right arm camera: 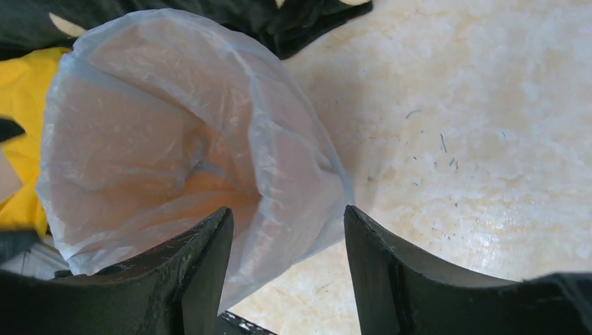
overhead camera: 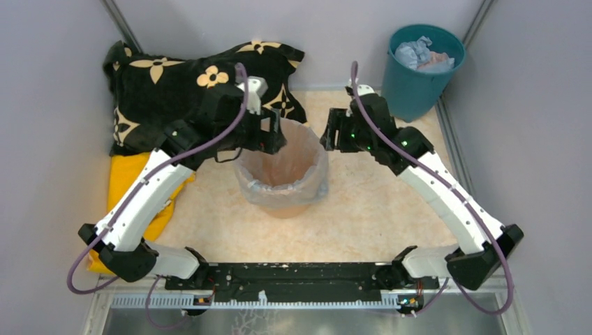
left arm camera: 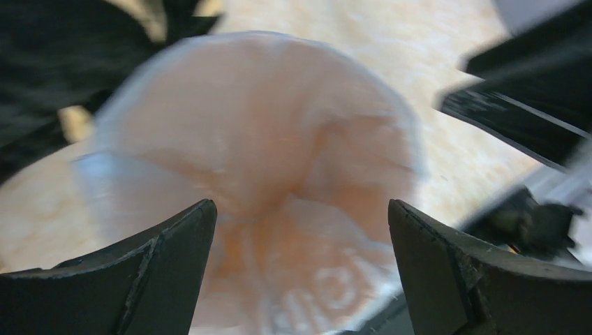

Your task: Put the trash bags into the trash bin

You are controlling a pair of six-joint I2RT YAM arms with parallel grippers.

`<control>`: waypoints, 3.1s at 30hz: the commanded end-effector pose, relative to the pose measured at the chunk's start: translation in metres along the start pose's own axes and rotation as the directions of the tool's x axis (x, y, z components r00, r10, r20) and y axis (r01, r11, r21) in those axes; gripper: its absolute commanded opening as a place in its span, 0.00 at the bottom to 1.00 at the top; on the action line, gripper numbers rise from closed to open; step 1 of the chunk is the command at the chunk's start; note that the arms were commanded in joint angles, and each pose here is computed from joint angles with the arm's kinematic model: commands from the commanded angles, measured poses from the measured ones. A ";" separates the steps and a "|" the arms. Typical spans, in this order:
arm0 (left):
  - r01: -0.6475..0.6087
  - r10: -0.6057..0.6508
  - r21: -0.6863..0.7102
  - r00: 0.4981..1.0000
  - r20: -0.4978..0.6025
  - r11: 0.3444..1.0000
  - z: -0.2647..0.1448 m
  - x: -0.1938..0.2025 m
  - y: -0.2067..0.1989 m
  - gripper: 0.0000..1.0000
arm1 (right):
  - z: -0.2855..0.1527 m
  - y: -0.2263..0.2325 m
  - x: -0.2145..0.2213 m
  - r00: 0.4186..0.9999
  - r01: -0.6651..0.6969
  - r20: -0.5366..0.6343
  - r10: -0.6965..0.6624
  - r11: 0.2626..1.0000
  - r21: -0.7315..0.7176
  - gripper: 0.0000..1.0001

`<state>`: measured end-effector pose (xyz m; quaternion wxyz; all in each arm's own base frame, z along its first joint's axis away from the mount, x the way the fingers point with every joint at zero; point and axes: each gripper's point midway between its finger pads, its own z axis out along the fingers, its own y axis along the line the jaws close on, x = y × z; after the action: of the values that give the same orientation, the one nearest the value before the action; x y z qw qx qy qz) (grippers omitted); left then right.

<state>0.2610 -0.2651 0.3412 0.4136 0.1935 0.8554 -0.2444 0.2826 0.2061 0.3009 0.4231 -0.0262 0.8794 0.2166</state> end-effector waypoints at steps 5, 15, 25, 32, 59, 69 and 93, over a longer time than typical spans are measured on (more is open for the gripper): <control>0.020 -0.031 -0.384 0.999 -0.024 0.923 -0.030 0.020 0.108 0.98 | 0.016 0.018 0.010 0.981 0.159 -0.124 -0.149 0.985 0.075 0.54; 0.004 -0.059 -0.415 0.991 -0.120 0.910 -0.008 0.064 0.133 0.96 | 0.041 0.019 0.042 0.948 0.266 -0.228 -0.223 0.947 0.181 0.54; 0.021 -0.092 -0.357 0.979 -0.185 0.934 0.022 0.096 0.134 0.84 | 0.046 0.013 0.059 0.931 0.308 -0.276 -0.240 0.921 0.237 0.53; 0.053 -0.107 -0.256 0.974 -0.200 0.965 0.034 0.098 0.116 0.63 | 0.049 0.015 0.051 0.934 0.309 -0.262 -0.242 0.916 0.256 0.25; 0.145 -0.105 0.189 0.972 -0.209 0.971 0.038 0.073 0.027 0.77 | 0.001 -0.043 0.010 0.974 0.203 -0.165 -0.156 0.924 0.324 0.70; 0.142 -0.096 0.209 0.971 -0.218 0.967 0.034 0.078 0.024 0.78 | -0.019 -0.013 0.069 0.951 0.206 -0.271 -0.147 0.957 0.205 0.72; 0.162 -0.096 0.250 0.962 -0.256 0.955 0.036 0.104 0.021 0.82 | 0.007 -0.014 0.115 0.927 0.251 -0.339 -0.161 0.938 0.239 0.11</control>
<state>0.2358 -0.2407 0.2002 0.2227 0.1915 0.9023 -0.3154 0.2161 0.1805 0.2019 0.2936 -0.0757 0.9528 -0.0149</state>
